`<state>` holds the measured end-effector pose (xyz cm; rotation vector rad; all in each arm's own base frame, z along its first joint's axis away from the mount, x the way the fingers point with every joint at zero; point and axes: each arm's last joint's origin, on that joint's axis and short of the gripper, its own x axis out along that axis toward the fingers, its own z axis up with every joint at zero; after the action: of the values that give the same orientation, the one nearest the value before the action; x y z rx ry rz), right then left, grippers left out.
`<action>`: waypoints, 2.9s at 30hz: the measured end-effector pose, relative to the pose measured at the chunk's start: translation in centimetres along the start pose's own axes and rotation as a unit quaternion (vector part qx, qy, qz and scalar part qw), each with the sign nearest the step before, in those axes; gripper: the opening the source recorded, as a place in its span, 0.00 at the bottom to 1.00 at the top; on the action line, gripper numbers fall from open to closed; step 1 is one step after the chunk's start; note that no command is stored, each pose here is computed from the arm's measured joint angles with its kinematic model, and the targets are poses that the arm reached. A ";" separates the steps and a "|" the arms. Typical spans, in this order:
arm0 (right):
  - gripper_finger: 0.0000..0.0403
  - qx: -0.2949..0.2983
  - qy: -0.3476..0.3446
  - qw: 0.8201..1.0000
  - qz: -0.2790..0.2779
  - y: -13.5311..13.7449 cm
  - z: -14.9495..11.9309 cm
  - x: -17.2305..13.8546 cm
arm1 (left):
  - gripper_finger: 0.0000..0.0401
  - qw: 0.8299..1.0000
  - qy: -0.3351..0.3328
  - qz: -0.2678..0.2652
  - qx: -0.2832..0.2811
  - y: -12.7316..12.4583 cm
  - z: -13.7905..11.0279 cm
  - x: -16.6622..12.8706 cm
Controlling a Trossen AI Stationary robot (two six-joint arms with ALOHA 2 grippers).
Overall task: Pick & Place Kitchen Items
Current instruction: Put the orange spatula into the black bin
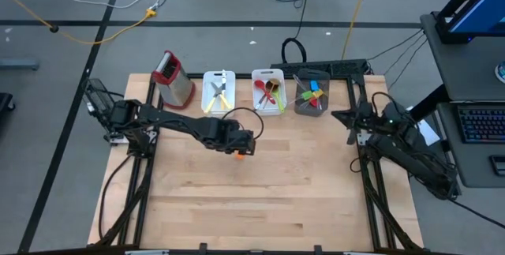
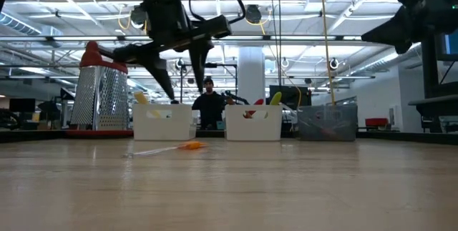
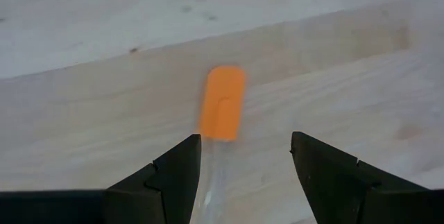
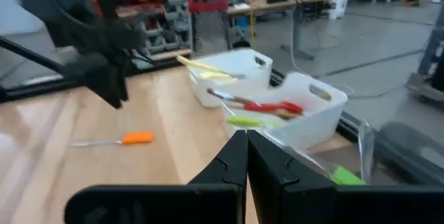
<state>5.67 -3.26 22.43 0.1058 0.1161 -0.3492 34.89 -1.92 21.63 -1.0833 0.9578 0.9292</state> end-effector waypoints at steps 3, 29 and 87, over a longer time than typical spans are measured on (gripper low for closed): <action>0.00 0.002 0.008 1.000 -0.025 -0.3 -0.7 0.4 | 0.57 1.000 -0.013 -0.020 -0.004 -0.4 0.1 0.0; 0.00 0.070 -0.092 0.991 -0.066 -1.6 -3.8 3.2 | 0.57 0.998 -0.033 -0.033 0.043 -0.7 0.7 0.0; 0.00 0.065 -0.077 0.993 -0.067 -1.7 -4.1 3.2 | 0.34 0.981 0.085 0.098 0.146 0.4 -1.4 10.9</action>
<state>7.67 -5.37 17.84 0.1997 -0.0537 -0.4981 37.68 -1.79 10.97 -0.8377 1.3167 0.8324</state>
